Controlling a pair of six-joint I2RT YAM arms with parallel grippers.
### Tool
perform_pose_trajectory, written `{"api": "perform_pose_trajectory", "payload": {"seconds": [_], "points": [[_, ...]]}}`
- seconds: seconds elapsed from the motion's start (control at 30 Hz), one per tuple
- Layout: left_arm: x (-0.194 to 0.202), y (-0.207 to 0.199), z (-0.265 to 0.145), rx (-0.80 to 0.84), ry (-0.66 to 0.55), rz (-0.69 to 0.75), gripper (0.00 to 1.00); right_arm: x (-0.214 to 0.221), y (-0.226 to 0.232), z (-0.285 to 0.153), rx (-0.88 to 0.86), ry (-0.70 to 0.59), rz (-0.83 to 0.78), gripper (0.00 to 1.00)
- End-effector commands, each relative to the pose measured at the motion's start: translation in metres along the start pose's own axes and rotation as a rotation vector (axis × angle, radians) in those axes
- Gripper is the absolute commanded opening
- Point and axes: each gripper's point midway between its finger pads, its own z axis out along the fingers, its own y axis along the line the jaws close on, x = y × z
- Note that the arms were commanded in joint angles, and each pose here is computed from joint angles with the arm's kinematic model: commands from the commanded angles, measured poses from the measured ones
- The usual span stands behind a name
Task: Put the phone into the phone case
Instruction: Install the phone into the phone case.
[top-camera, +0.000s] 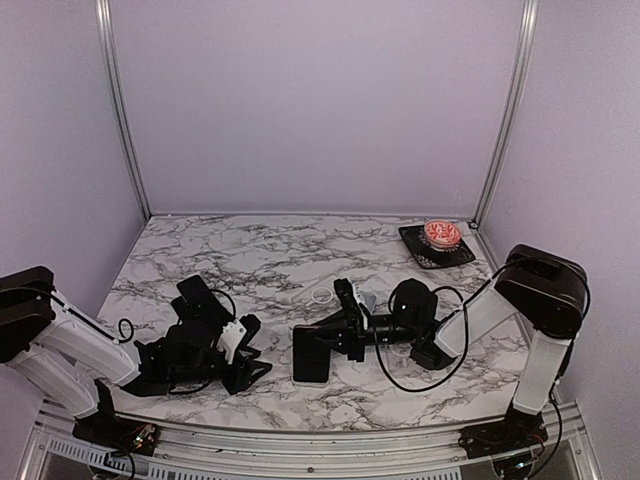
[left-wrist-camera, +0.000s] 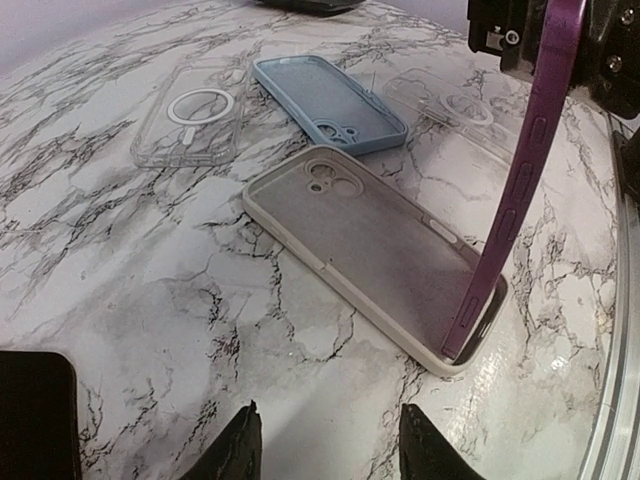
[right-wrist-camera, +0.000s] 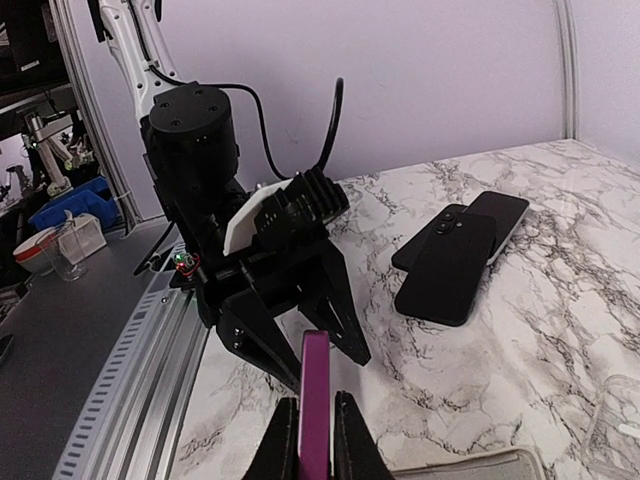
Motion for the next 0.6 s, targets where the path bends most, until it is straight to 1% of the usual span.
{"api": "perform_pose_trajectory", "payload": {"seconds": [0.0, 0.07, 0.13, 0.27, 0.33, 0.5, 0.57], "points": [[0.017, -0.007, 0.007, 0.034, 0.068, 0.028, 0.43, -0.011, 0.002, 0.003, -0.031, -0.040, -0.016, 0.00], [0.020, -0.020, 0.008, 0.100, 0.085, 0.044, 0.42, -0.009, 0.003, 0.001, -0.025, -0.051, 0.002, 0.00], [0.023, -0.027, 0.008, 0.126, 0.095, 0.071, 0.42, -0.004, 0.003, -0.001, -0.013, -0.057, 0.019, 0.00], [0.025, -0.030, 0.010, 0.123, 0.101, 0.102, 0.41, 0.003, -0.001, -0.003, 0.004, -0.067, 0.060, 0.00], [0.016, -0.036, 0.007, 0.146, 0.074, 0.111, 0.41, 0.007, -0.003, -0.004, 0.004, -0.052, 0.071, 0.00], [-0.020, -0.043, -0.001, 0.156, -0.028, 0.124, 0.47, 0.020, -0.013, -0.004, 0.000, 0.011, 0.092, 0.00], [-0.037, -0.040, -0.004, 0.127, -0.075, 0.112, 0.53, 0.027, -0.018, -0.004, 0.003, 0.049, 0.109, 0.00]]}}
